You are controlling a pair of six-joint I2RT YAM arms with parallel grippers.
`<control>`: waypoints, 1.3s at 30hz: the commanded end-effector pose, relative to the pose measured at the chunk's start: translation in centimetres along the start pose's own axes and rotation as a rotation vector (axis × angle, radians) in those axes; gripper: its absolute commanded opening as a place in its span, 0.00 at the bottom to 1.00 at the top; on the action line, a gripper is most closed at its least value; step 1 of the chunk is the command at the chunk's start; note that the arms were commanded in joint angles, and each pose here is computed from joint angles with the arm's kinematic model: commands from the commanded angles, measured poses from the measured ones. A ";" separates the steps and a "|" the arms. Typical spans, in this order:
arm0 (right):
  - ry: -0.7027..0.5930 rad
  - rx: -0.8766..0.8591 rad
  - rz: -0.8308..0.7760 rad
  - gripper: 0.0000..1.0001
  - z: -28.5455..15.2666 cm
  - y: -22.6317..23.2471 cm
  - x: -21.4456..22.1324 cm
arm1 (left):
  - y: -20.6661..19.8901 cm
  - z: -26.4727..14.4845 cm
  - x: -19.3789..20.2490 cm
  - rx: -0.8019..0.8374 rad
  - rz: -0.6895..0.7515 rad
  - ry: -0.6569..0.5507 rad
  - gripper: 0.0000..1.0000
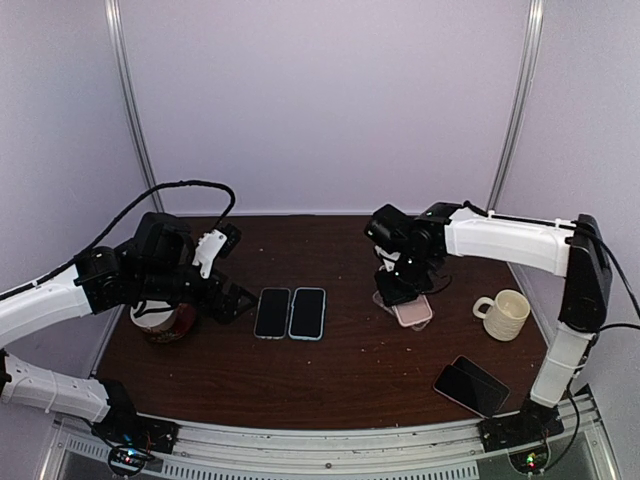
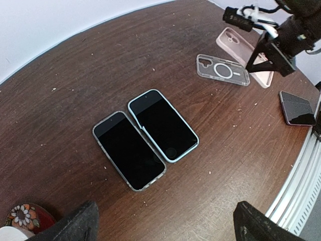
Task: Put the phone into the phone case
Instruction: Pick up the phone case from the phone case, then place the phone case at the center of the board.
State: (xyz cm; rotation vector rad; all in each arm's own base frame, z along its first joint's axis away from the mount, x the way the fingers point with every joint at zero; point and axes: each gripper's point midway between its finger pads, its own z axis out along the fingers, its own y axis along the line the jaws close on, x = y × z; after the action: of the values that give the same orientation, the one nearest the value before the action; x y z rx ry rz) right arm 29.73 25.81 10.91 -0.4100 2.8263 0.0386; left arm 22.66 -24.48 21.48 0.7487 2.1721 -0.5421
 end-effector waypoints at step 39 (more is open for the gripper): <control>0.095 0.172 -0.006 0.99 -1.1 2.4 10.0 | -0.5 -1.4 -1.6 0.037 -0.003 -0.084 0.98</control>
State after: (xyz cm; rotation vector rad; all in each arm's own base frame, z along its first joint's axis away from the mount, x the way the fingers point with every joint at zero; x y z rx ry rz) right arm 19.78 34.19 7.34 -0.3036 2.9039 0.2814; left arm 22.11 -24.36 22.80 0.7465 2.1319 -0.5808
